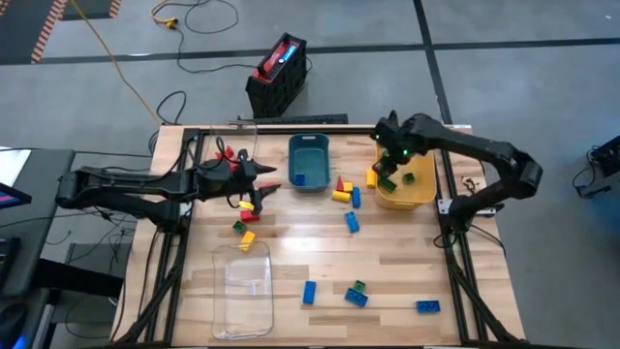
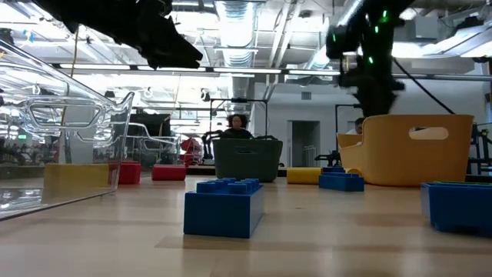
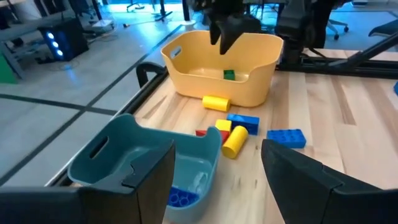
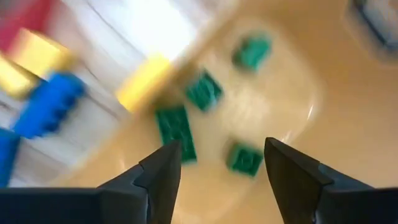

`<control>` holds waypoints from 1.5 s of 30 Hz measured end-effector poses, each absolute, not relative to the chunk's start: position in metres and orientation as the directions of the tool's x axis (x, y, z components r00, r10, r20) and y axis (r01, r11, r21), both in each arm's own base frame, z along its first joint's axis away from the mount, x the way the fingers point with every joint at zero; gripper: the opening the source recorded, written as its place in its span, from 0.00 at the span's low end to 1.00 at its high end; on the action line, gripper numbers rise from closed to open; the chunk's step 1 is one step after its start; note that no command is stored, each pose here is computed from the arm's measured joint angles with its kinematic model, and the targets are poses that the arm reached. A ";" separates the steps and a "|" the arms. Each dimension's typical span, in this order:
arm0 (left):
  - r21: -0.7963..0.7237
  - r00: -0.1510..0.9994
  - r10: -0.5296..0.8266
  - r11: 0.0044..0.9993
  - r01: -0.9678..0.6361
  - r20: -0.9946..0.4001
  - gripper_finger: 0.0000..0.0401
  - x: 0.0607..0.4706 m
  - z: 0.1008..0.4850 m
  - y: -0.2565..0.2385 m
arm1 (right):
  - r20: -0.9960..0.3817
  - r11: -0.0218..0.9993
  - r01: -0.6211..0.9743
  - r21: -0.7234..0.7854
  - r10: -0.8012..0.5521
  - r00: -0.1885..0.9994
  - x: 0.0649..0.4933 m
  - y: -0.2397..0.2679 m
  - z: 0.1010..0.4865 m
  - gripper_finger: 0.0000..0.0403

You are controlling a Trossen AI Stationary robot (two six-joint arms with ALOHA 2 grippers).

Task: Sort blocks
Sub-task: Put the blue game piece into the blue bin

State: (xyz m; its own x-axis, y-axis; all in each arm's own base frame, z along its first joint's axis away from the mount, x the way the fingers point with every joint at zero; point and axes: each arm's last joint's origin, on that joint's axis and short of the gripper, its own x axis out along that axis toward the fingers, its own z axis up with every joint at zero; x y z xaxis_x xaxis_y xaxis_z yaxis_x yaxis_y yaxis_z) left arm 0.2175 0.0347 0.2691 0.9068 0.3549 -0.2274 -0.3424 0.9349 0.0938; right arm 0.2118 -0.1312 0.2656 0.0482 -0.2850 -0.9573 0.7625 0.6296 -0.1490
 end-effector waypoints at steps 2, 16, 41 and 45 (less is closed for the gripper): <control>0.095 0.904 0.362 0.932 -0.349 -0.226 0.58 0.217 0.269 0.036 | -0.913 0.657 0.733 -0.176 -0.387 0.128 0.224 -0.118 0.274 0.57; 0.095 0.902 0.368 0.930 -0.355 -0.226 0.58 0.217 0.269 0.038 | -0.776 0.847 0.528 -0.066 -0.376 0.506 0.277 -0.035 0.287 0.56; 0.084 0.904 0.364 0.931 -0.355 -0.224 0.58 0.217 0.270 0.037 | -0.929 0.950 0.311 -0.011 -0.125 0.348 0.294 0.043 0.236 0.56; 0.084 0.904 0.364 0.931 -0.355 -0.224 0.58 0.217 0.270 0.037 | -0.918 0.989 0.140 -0.051 -0.102 0.384 0.296 0.058 0.235 0.56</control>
State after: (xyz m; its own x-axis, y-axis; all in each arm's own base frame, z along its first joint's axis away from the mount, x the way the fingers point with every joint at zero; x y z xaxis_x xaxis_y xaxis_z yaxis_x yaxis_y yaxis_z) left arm 0.2174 0.0368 0.2697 0.9039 0.3645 -0.2240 -0.3547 0.9312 0.0838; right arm 0.2962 0.0578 0.2353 0.3842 -0.1018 -0.9176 0.1402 0.9888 -0.0510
